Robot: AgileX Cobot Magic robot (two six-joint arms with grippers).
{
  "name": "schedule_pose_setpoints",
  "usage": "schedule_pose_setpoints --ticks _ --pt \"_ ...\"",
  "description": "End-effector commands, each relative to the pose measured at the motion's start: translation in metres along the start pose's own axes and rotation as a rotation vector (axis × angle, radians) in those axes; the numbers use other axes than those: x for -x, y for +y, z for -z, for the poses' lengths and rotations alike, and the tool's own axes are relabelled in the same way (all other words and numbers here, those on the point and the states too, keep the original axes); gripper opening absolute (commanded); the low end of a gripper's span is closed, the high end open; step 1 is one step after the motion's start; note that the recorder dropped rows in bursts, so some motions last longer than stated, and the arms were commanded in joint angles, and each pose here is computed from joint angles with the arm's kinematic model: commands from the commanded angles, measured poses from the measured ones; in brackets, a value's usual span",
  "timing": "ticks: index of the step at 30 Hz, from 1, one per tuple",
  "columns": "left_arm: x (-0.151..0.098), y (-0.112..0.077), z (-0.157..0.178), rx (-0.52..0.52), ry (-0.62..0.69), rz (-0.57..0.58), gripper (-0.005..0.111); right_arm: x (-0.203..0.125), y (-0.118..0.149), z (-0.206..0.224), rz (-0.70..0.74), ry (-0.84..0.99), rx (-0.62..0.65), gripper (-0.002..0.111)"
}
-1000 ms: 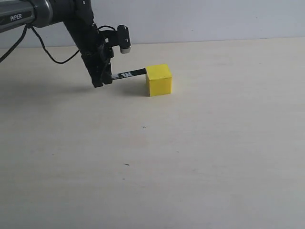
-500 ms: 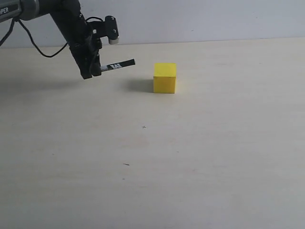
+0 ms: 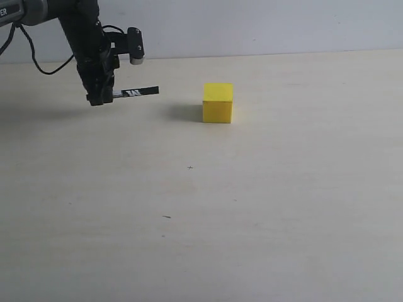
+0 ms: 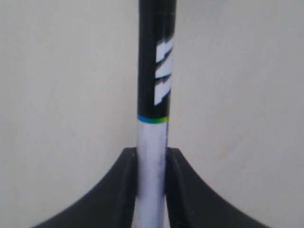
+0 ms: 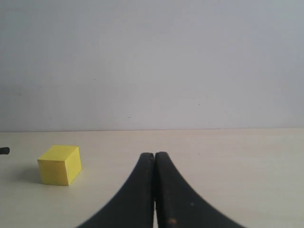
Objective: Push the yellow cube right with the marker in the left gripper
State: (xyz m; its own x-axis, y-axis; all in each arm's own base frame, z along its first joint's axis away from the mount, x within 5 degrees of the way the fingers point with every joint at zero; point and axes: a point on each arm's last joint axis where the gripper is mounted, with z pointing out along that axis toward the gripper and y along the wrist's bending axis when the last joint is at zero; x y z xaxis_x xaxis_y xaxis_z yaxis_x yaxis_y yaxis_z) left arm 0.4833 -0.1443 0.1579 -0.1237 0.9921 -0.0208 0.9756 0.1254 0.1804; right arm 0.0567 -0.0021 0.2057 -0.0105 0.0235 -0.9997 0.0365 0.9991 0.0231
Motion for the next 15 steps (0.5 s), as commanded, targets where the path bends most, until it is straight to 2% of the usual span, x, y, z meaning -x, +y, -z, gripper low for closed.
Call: schedule_pose_setpoints --ticks 1,4,12,15 --pt "0.001 -0.001 0.008 -0.010 -0.012 0.003 0.000 0.000 0.000 0.000 0.001 -0.011 -0.005 0.000" --pt "0.006 -0.004 0.004 -0.035 -0.027 -0.012 0.000 0.000 0.000 0.000 0.001 -0.011 -0.005 0.000" --pt "0.026 0.001 -0.007 -0.007 -0.048 -0.015 0.000 0.000 0.000 0.000 0.001 -0.011 -0.005 0.000" --pt "0.038 -0.001 -0.007 0.005 -0.058 -0.063 0.000 0.000 0.000 0.000 0.001 -0.011 -0.005 0.000"
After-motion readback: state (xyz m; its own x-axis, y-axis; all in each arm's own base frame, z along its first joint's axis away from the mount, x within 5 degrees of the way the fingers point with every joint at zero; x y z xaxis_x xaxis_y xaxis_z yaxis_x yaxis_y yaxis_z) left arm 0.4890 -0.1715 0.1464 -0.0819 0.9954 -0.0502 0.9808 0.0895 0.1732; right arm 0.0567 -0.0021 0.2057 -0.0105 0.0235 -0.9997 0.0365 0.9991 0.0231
